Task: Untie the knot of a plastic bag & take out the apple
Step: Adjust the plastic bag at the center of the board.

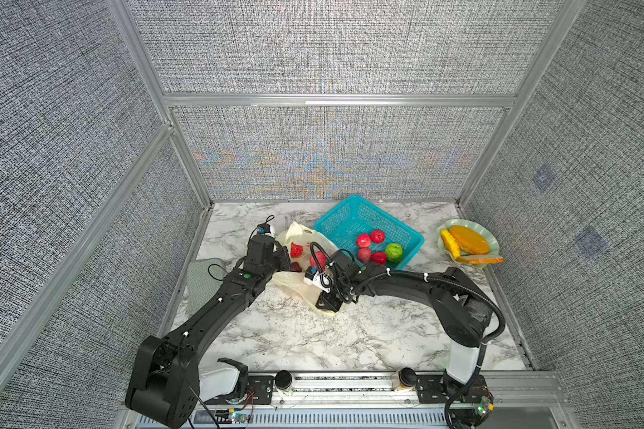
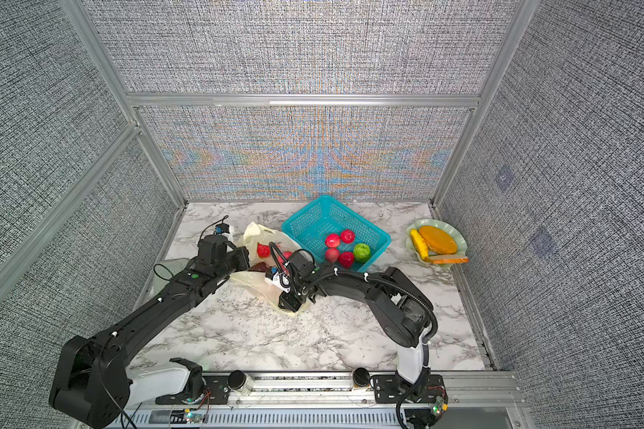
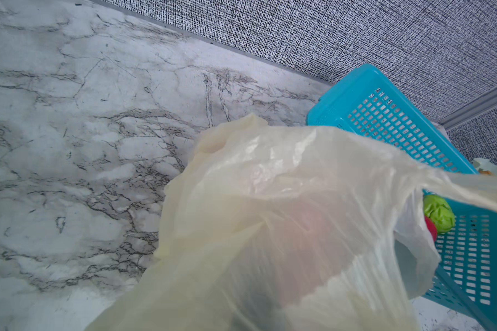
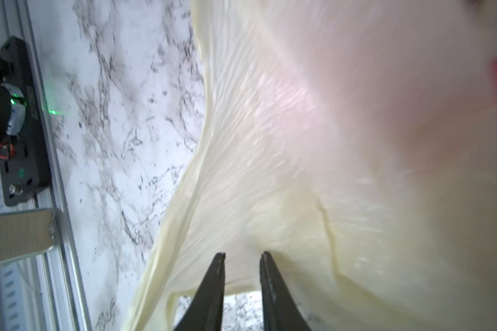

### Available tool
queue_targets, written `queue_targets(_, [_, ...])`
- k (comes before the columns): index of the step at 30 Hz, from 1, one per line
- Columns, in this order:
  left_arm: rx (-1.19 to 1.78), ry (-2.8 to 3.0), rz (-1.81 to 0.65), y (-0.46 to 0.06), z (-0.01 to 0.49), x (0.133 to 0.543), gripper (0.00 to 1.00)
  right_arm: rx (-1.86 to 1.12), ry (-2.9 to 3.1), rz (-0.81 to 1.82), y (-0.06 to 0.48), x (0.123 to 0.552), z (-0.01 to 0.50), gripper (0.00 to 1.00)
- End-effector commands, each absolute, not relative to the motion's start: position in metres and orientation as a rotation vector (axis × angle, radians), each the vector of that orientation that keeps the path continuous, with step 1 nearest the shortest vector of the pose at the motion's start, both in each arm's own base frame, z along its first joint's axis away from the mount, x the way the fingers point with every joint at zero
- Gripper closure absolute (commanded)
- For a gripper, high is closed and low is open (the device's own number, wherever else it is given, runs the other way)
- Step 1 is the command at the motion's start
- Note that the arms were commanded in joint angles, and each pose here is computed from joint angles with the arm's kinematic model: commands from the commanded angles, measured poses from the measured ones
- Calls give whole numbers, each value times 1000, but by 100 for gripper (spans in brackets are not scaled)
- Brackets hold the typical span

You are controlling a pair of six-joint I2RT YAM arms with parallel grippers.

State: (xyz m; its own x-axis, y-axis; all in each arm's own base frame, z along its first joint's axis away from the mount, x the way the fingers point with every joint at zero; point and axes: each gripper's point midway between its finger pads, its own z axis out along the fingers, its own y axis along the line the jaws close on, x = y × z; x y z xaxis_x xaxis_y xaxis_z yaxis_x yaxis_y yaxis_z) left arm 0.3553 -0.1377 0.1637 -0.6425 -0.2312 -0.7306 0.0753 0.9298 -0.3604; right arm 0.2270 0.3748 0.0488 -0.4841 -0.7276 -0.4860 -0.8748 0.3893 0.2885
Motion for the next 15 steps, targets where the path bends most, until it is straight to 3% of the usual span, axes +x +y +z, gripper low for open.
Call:
queue_targets(1, [-115, 2202, -447, -135, 166, 358, 100, -1398, 2478, 680, 353, 214, 32, 75])
queue_targets(8, [-109, 2228, -451, -138, 157, 360, 100, -1356, 2414, 589, 346, 224, 52, 69])
queue_targets(15, [-124, 2229, -420, -131, 157, 357, 100, -1335, 2056, 714, 363, 231, 180, 60])
